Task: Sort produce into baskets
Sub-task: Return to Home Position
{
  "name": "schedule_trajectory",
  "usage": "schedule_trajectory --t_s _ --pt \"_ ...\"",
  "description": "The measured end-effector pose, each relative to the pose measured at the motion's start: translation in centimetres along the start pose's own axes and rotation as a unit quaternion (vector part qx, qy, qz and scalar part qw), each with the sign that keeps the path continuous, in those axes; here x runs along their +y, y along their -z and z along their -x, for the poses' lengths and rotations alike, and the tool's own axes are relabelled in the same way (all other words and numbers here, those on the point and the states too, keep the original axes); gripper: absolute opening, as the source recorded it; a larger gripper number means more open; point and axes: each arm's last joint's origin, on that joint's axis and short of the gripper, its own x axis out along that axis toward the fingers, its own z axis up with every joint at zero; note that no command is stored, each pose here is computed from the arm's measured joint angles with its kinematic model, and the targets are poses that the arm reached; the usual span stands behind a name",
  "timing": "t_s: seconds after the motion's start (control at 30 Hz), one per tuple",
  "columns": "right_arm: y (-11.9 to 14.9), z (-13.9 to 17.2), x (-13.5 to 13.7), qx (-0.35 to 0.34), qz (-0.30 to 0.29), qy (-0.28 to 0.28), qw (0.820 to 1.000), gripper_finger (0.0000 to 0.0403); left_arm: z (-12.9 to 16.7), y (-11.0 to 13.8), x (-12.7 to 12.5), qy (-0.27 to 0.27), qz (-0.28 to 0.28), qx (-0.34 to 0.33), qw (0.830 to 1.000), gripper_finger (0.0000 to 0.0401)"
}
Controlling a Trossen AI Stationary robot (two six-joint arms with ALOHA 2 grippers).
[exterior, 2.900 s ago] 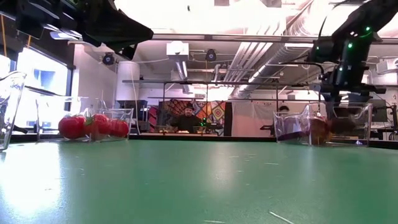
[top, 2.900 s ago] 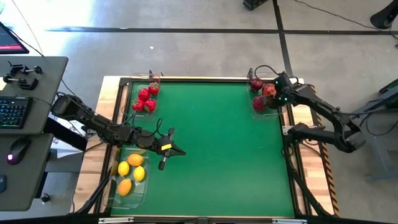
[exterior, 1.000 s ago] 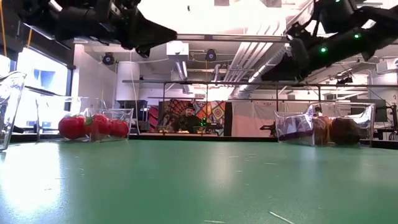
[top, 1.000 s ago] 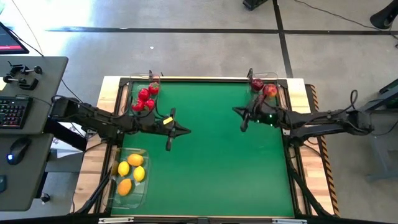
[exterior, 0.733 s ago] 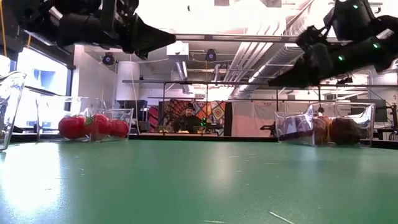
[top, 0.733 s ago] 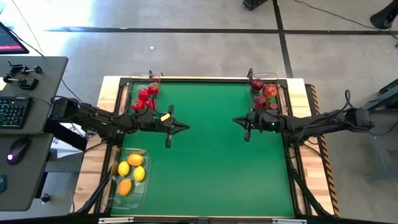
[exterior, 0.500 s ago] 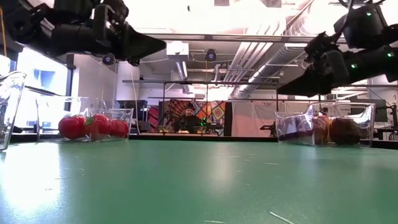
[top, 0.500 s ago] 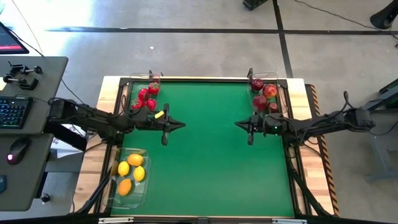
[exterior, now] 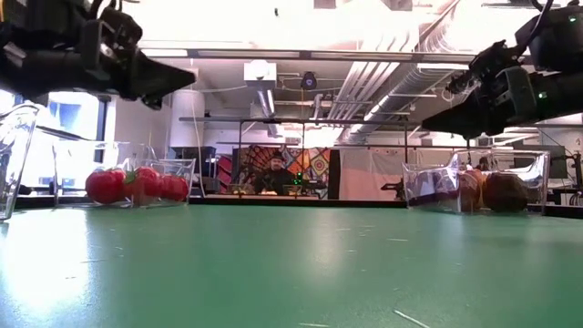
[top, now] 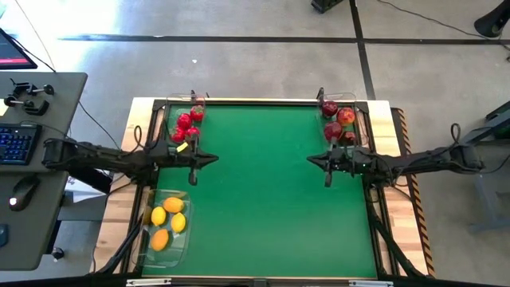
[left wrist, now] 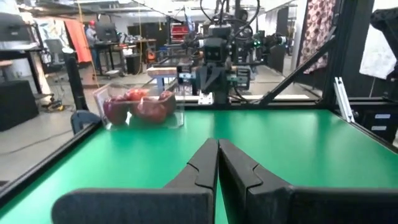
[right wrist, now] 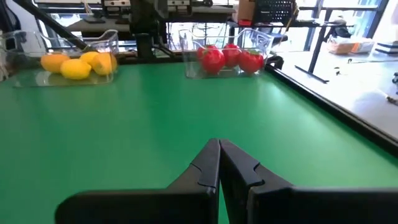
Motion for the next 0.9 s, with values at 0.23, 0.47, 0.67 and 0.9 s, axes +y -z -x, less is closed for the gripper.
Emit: schedule_trajectory --t_s 0.23,0.47,0.67,0.9 --pt "0.0 0.4 -0.1 0.002 0.008 0.000 1.000 0.0000 1.8 0.7 0.0 -0.033 -0.006 -0.005 0.999 0.0000" --pt "0.1 0.8 -0.1 0.012 0.009 0.000 1.000 0.0000 2.7 0.8 0.0 -0.032 -0.006 0.016 0.999 0.0000" --pt "-0.1 1.4 -0.2 0.003 0.008 -0.001 1.000 0.0000 3.9 0.5 -0.1 -0.035 -0.004 0.017 0.999 0.0000" --pt "-0.4 2.3 -0.5 -0.013 0.011 0.007 1.000 0.0000 5.8 0.7 0.0 -0.065 0.003 0.022 0.998 0.0000"
